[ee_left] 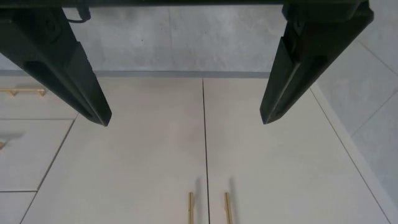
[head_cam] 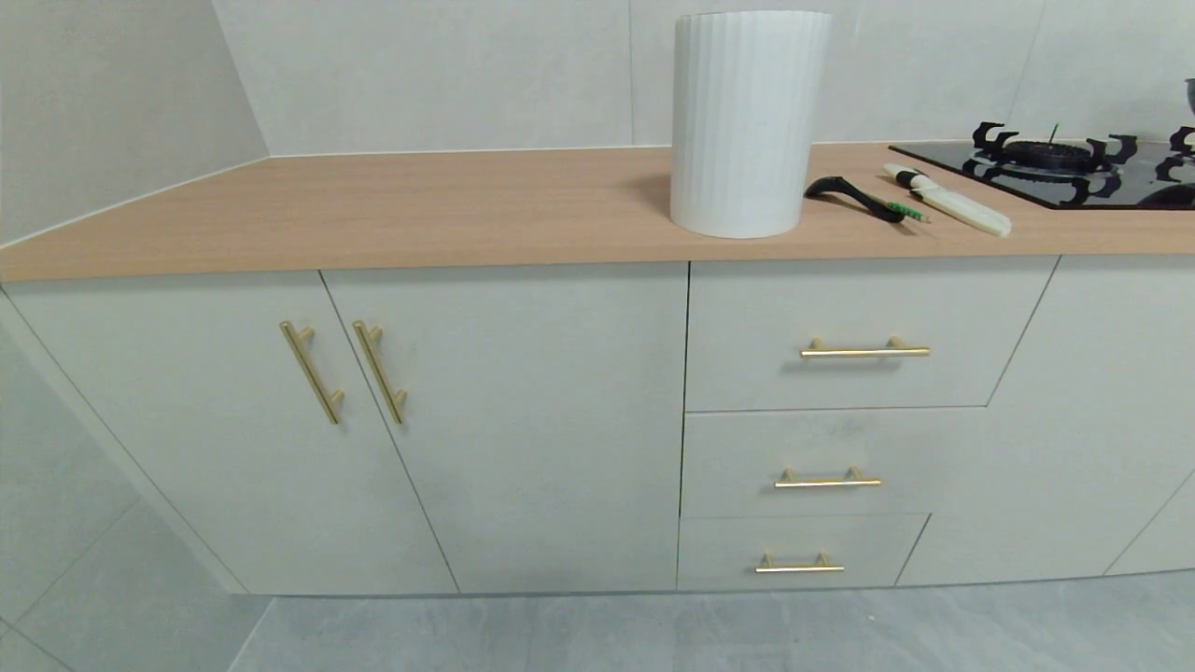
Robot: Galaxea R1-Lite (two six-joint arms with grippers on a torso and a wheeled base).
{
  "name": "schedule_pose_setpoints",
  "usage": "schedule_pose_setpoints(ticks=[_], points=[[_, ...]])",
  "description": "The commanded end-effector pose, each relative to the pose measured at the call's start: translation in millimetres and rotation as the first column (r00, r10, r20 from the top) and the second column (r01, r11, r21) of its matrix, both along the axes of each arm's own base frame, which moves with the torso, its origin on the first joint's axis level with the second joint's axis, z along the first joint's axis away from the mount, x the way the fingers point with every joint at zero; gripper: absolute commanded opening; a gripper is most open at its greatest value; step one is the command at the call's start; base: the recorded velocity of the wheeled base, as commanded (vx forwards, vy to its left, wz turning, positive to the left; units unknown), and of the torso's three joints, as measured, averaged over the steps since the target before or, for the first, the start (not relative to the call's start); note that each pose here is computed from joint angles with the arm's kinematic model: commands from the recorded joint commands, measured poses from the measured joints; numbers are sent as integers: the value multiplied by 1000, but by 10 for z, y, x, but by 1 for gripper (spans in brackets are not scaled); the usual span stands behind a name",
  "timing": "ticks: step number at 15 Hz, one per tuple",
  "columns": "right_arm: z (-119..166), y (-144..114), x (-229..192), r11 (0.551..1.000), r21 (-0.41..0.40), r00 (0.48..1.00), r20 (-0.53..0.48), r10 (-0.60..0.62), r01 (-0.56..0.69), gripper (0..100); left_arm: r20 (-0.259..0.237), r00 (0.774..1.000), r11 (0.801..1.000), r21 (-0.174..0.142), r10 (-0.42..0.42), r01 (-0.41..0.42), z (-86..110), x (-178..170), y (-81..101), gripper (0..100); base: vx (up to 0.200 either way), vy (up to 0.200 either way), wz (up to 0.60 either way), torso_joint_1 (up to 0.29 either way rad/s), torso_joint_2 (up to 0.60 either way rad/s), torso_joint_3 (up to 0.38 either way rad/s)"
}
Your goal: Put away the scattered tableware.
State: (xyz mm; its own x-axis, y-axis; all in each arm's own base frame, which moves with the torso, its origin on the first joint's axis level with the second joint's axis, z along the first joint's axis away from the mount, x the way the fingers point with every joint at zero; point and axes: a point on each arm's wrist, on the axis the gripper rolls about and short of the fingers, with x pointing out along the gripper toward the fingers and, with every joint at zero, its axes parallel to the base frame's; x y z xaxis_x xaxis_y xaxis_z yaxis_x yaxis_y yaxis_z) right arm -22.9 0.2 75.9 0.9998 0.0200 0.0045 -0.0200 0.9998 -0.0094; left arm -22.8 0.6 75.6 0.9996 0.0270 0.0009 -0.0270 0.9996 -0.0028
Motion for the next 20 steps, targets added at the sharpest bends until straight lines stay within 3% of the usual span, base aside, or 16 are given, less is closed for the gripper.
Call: schedule_pose_setpoints(ticks=[1, 2, 4, 5, 8, 10, 13, 17, 20], points=[[102, -2, -23, 1000, 5, 999, 49, -8, 7, 100, -1, 1000, 1000, 0, 1, -1, 1, 1, 0, 100, 0, 0, 0, 0, 0, 0], [364, -3, -113, 999, 37, 989, 146, -6, 1, 100, -1, 1000, 1000, 1, 1, -1, 1, 1, 0, 100, 0, 0, 0, 0, 0, 0], [469, -3, -95, 999, 30, 997, 75, 22, -24, 100, -1, 1000, 1000, 0, 1, -1, 1, 1, 0, 100, 0, 0, 0, 0, 0, 0], [462, -5, -40, 999, -15, 999, -16, 35, -35, 100, -1, 1000, 1000, 0, 1, -1, 1, 1, 0, 100, 0, 0, 0, 0, 0, 0], [545, 6, 251, 994, -21, 964, -247, 99, -108, 100, -2, 1000, 1000, 0, 1, -1, -1, 1, 0, 100, 0, 0, 0, 0, 0, 0], [700, 52, 588, 989, -20, 903, -412, 126, -147, 100, -1, 1000, 1000, 0, 1, -1, 1, 1, 0, 100, 0, 0, 0, 0, 0, 0], [811, 135, 1168, 988, -20, 808, -578, 116, -156, 100, -1, 1000, 1000, 0, 1, -1, 1, 1, 0, 100, 0, 0, 0, 0, 0, 0], [709, 259, 2024, 988, -26, 773, -626, 103, -153, 100, -2, 1000, 1000, 0, 1, -1, -1, 1, 0, 100, 0, 0, 0, 0, 0, 0], [447, 348, 2577, 989, -38, 764, -640, 86, -143, 100, -1, 1000, 1000, 0, 1, -1, 1, 1, 0, 100, 0, 0, 0, 0, 0, 0]])
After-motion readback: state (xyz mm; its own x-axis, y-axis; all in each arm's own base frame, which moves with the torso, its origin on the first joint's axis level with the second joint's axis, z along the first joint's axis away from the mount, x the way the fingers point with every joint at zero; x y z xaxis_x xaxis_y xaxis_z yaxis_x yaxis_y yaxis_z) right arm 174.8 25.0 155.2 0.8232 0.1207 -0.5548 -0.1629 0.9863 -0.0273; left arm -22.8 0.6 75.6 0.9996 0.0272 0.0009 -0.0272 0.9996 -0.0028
